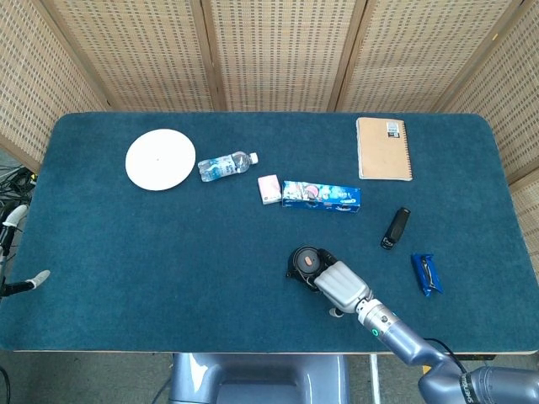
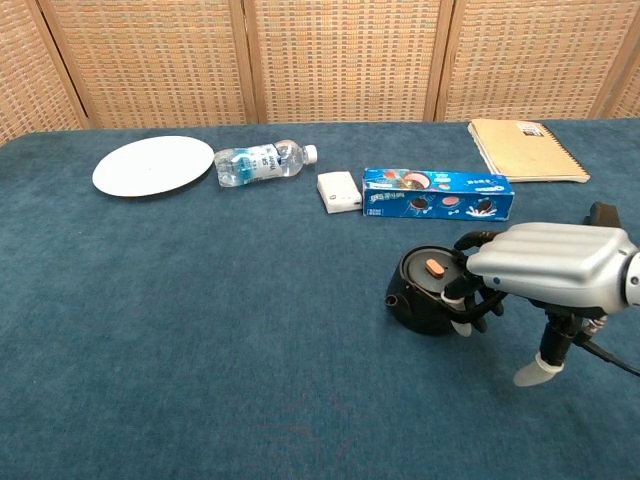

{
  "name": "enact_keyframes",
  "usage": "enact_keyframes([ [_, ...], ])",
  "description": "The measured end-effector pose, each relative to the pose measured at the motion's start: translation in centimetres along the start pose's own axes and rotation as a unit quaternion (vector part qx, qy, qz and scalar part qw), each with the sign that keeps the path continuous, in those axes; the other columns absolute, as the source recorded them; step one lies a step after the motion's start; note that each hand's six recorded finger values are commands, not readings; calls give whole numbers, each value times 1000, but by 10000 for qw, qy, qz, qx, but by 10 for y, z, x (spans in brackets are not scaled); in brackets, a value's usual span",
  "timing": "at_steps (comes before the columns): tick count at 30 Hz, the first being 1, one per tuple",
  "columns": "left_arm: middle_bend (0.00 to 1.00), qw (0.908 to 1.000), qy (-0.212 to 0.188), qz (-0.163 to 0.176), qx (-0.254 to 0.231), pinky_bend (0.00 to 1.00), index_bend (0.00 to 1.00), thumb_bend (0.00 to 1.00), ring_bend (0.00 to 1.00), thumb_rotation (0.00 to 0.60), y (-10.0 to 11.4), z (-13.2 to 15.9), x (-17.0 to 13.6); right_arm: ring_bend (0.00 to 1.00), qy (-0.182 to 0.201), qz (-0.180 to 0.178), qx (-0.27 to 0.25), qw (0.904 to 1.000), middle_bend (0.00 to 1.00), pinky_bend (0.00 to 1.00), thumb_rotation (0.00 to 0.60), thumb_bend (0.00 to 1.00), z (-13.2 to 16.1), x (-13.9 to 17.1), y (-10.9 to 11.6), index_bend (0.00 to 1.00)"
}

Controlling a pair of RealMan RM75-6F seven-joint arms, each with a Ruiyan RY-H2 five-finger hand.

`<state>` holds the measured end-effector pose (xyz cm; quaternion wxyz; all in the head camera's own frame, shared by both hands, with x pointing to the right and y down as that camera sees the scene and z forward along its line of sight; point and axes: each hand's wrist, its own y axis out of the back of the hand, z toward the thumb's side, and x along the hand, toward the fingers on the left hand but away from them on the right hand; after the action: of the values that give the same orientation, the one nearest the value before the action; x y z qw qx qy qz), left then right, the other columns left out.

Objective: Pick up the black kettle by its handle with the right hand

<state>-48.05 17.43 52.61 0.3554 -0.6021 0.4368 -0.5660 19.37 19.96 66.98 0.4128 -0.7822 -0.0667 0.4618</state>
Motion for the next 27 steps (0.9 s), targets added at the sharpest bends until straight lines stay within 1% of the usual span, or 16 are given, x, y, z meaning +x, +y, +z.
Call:
enact_keyframes([
  [2, 0, 10000, 3, 2, -6, 0, 0, 0, 0, 600, 0, 0, 0, 515, 3, 22, 23, 10000, 553, 0, 600, 0, 0, -1, -1, 514],
  [5, 0, 10000, 10, 2, -13, 0, 0, 0, 0, 600, 0, -1, 0, 534, 3, 19, 21, 10000, 612, 0, 600, 0, 0, -3, -1, 576],
  [9, 0, 10000, 22, 8, -18, 0, 0, 0, 0, 600, 1, -2, 0, 566, -4, -14, -55, 10000, 730, 0, 600, 0, 0, -5, 1, 725],
  [10, 0, 10000, 26, 10, -19, 0, 0, 0, 0, 600, 1, -2, 0, 571, -9, -18, -103, 9999, 754, 0, 600, 0, 0, -5, 1, 761],
  [14, 0, 10000, 32, 12, -24, 0, 0, 0, 0, 600, 1, -2, 1, 573, -50, -12, -448, 9990, 809, 0, 600, 0, -1, -10, 4, 843],
  [19, 0, 10000, 34, 12, -23, 0, 0, 0, 0, 600, 1, -3, 1, 629, -70, -96, -676, 9976, 876, 0, 600, 0, -1, -16, 9, 950],
  [22, 0, 10000, 43, 19, -38, 0, 0, 0, 0, 600, 2, -3, 2, 670, -115, -203, -920, 9955, 910, 0, 600, 0, -1, -19, 13, 995],
  [24, 0, 10000, 49, 28, -48, 0, 0, 0, 0, 600, 2, -4, 2, 689, -160, -254, -1118, 9933, 926, 0, 600, 0, -2, -22, 16, 1000],
  [27, 0, 10000, 53, 32, -52, 0, 0, 0, 0, 600, 2, -4, 1, 722, -164, -313, -1259, 9914, 959, 0, 600, 0, -3, -24, 20, 1000],
])
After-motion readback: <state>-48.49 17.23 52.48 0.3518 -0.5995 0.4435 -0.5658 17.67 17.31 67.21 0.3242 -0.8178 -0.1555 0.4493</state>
